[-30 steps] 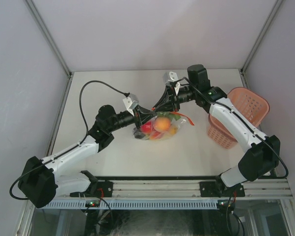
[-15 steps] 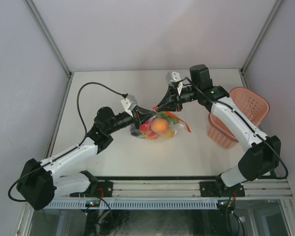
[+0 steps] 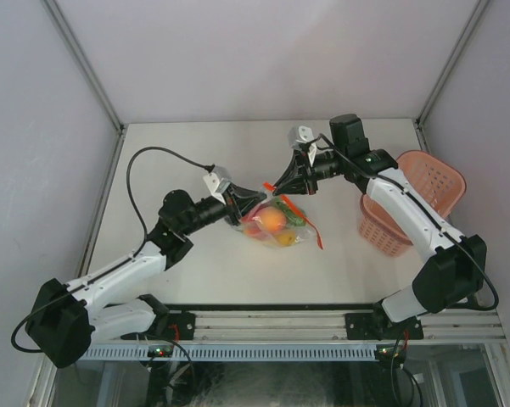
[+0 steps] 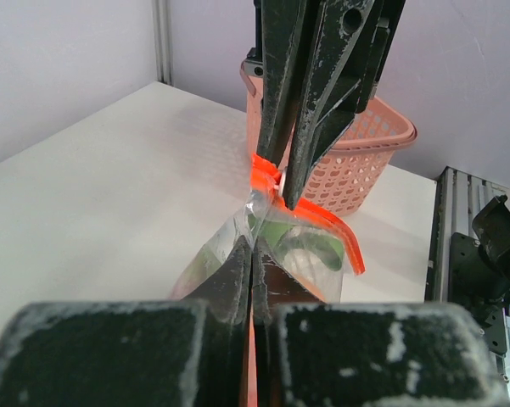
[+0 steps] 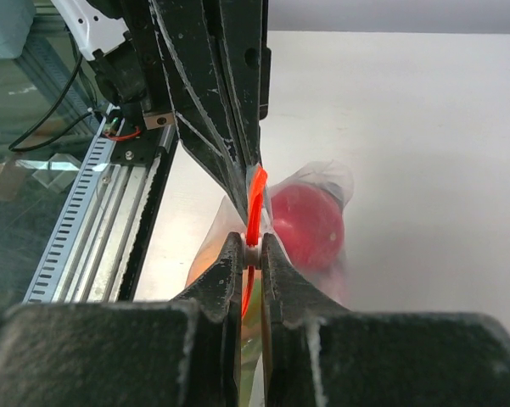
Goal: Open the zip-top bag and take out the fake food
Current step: Unzip the zipper food storage bag at the center of the board.
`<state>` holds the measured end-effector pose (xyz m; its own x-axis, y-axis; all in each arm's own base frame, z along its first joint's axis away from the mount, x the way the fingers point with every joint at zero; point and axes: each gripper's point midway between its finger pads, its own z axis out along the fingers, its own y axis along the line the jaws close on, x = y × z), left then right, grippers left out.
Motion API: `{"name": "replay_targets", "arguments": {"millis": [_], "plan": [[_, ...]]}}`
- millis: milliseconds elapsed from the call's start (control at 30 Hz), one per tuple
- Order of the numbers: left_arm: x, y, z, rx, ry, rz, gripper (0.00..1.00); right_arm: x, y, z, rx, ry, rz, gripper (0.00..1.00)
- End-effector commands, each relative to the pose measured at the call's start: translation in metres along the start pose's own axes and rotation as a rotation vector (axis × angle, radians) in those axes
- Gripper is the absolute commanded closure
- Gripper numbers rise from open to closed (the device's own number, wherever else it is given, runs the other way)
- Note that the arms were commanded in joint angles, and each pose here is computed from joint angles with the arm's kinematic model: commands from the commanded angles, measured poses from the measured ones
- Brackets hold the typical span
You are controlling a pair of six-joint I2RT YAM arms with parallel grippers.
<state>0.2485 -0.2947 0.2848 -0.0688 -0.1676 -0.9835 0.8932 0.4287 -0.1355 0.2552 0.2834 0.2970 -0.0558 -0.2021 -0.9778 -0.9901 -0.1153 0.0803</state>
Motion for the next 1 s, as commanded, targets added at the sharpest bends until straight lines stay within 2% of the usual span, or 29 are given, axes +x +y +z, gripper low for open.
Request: {"name": "replay_targets", "arguments": {"millis": [0,367,967], "plan": [[-0.035,0.006,-0.006,-0.046,-0.129,0.042,1.00,-0.005,0.002,-0.012,0.045,0.002,-0.004,1.00],[-0.038,0.012,-0.010,-0.073,-0.161,0.026,1.00,0.002,0.006,-0.013,0.058,0.011,0.028,1.00],[-0.045,0.025,-0.020,-0.139,-0.206,-0.003,1.00,0.009,-0.003,-0.032,0.177,0.047,0.072,1.00]]}}
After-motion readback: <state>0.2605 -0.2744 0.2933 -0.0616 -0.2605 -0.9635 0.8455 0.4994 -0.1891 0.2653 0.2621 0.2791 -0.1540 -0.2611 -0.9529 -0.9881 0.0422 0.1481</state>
